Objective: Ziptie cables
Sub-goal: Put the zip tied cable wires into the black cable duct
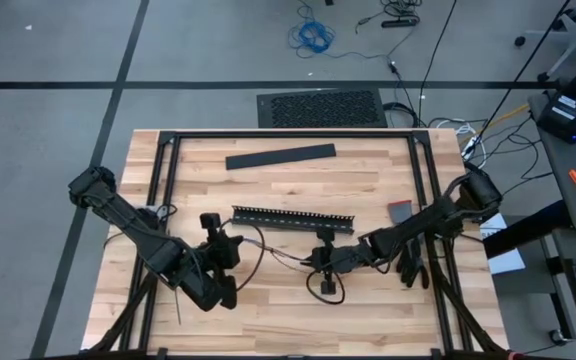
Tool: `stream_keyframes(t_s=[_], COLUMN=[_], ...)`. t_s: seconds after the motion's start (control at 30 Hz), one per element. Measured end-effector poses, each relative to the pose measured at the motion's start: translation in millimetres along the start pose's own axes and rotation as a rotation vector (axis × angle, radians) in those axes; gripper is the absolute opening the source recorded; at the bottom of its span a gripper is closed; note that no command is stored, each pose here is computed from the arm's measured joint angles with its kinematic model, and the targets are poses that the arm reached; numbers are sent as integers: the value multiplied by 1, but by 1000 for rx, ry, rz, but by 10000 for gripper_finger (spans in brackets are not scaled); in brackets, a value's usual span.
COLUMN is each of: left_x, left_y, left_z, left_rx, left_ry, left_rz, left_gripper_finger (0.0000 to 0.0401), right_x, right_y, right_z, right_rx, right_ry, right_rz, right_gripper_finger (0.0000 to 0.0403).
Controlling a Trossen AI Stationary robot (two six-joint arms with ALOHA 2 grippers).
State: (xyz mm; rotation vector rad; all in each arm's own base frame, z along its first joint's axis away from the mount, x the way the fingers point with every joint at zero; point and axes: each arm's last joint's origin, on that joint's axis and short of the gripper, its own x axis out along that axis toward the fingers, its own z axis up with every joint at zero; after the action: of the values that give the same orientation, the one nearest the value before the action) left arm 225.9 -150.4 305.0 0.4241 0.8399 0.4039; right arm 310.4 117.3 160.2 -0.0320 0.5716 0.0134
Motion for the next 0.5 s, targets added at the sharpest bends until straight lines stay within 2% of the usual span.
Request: stream_keyframes(t_s=[0.2, 0.5], left_x=[-1, 11], left_y=[0, -6], left_z=[-7, -24], left_rx=[-36, -87], left_ry=[28, 66], left_rz=[21, 59], left_gripper_finger=[1, 1], right_x=[-25, -61], right_y=[-4, -8], right_z=[5, 22], right_rx=[32, 50], right_ry=[51, 22], right_rz=[-97, -105], right_gripper_finger=[1, 1])
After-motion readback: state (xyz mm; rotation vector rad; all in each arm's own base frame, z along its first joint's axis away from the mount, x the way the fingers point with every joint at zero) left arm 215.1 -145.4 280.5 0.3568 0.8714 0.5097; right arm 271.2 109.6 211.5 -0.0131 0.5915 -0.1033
